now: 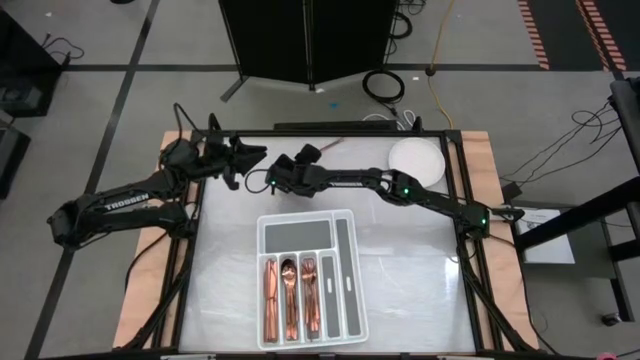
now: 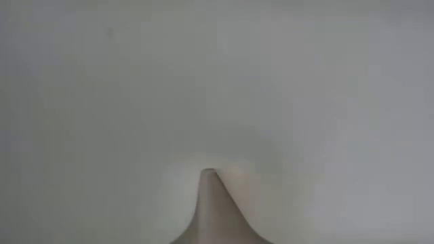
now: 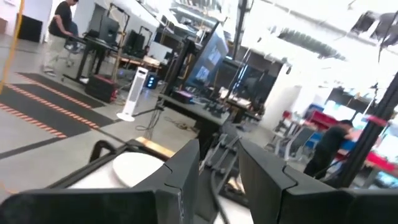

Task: Sort silverware
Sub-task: Put the fork into the silverware tray

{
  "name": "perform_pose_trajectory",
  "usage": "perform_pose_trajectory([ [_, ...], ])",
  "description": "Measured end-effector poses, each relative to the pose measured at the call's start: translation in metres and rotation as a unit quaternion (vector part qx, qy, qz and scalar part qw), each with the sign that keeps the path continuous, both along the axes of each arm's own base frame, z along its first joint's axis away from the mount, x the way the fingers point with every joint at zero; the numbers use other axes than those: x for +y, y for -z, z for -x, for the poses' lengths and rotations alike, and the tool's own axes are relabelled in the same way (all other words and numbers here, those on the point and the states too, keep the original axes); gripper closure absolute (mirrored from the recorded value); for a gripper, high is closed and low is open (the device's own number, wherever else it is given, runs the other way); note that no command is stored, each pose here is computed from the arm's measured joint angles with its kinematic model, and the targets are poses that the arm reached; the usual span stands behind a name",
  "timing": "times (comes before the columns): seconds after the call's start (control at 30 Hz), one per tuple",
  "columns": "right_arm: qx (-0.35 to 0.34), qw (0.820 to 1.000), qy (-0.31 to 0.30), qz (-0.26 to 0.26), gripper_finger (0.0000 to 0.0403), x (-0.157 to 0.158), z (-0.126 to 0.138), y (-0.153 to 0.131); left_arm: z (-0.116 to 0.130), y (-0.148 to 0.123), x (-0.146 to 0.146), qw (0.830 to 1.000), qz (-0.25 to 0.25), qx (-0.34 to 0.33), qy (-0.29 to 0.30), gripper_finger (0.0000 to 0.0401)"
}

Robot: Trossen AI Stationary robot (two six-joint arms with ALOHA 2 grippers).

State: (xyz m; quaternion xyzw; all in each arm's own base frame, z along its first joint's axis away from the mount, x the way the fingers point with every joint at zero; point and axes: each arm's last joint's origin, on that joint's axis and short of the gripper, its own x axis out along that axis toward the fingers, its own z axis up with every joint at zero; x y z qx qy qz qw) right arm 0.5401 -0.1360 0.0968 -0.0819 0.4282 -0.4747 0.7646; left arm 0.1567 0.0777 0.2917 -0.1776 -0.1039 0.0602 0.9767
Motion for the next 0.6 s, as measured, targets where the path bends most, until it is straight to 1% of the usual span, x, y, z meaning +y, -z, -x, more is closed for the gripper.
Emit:
perform_pose_trajectory([
  [0.17, -0.008, 1.000, 0.006, 0.001, 0.0286, -0.0008, -0.0002, 0.0005, -0.0015, -0.0013, -0.0037, 1.000, 0.020, -0.010, 0.016, 0.0290],
  [0.27, -0.007, 1.000, 0.006, 0.001, 0.0311, -0.0009, 0.0000, 0.0007, -0.0023, -0.0013, -0.0055, 0.999, 0.021, -0.009, 0.023, 0.0290],
  [0.47, 0.008, 1.000, 0.002, -0.003, 0.0390, -0.0007, 0.0018, 0.0019, -0.0029, -0.0012, -0.0069, 0.999, 0.020, -0.009, 0.029, 0.0290],
  [0.6, 0.026, 0.999, -0.010, -0.023, 0.0398, 0.0008, 0.0049, -0.0026, -0.0028, -0.0012, -0.0068, 0.999, 0.020, -0.009, 0.029, 0.0290],
])
